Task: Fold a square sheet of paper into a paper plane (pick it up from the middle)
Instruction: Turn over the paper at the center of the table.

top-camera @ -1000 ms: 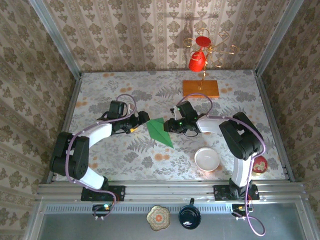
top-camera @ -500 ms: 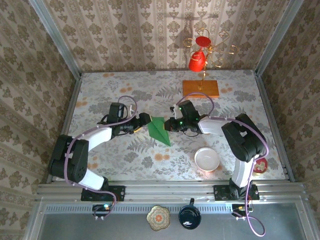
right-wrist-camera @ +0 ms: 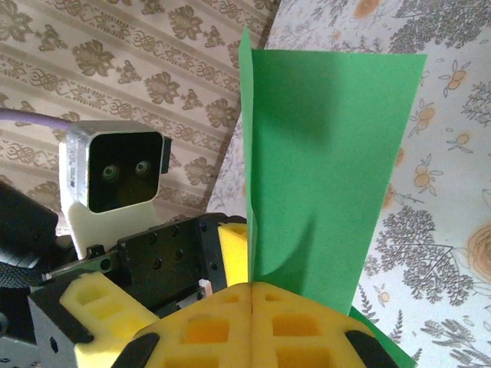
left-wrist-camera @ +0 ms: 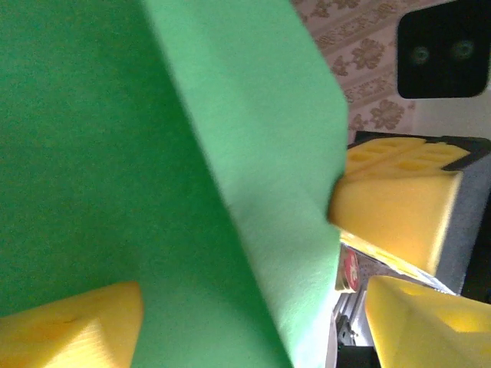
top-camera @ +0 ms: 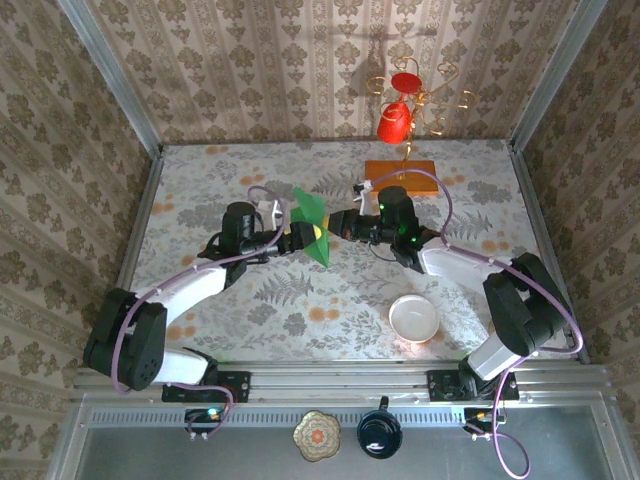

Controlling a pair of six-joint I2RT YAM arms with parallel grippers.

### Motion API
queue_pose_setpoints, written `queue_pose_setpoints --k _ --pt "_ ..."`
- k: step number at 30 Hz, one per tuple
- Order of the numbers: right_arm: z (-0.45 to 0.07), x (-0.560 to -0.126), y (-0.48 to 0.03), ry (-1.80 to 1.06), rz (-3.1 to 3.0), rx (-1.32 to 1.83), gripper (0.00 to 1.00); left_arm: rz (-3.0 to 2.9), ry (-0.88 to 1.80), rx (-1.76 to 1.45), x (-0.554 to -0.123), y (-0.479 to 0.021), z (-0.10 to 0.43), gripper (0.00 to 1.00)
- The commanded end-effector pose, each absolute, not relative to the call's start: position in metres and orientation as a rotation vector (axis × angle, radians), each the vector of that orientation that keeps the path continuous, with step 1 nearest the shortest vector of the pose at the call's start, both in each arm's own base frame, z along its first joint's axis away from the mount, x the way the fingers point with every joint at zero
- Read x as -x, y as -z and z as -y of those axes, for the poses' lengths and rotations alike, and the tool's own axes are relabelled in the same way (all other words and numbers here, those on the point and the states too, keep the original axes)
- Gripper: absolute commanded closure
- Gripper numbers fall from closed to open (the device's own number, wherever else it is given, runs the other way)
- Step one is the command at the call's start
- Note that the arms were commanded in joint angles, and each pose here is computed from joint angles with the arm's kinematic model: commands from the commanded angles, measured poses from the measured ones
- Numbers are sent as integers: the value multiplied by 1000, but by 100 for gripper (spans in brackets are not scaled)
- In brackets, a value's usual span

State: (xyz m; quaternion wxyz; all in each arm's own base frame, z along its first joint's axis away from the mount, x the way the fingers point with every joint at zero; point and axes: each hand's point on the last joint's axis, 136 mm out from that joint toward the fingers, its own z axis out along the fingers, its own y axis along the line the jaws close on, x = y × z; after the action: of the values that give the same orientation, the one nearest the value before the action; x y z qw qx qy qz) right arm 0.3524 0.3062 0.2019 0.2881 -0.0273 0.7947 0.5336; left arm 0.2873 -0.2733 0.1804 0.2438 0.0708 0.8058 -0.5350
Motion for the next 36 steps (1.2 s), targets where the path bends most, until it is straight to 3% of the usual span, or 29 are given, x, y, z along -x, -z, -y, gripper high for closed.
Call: queue_pose_setpoints --k 1,8,21,26,36 --pt "-307 -347 -228 -1513 -2057 57 100 -2073 1537 -258 -284 -216 282 28" --pt "-307 -347 -235 -1581 -2018 26 99 -2014 1586 -301 -275 -227 288 44" --pt "-301 -347 -241 -1630 -1975 4 97 -1953 1581 -258 -270 -239 279 55" --pt "-301 -346 -241 -1633 -1972 9 97 -1972 1589 -234 -273 -236 280 64" --pt "-301 -344 -241 -1641 -1985 8 91 -2007 1615 -221 -277 -231 286 73"
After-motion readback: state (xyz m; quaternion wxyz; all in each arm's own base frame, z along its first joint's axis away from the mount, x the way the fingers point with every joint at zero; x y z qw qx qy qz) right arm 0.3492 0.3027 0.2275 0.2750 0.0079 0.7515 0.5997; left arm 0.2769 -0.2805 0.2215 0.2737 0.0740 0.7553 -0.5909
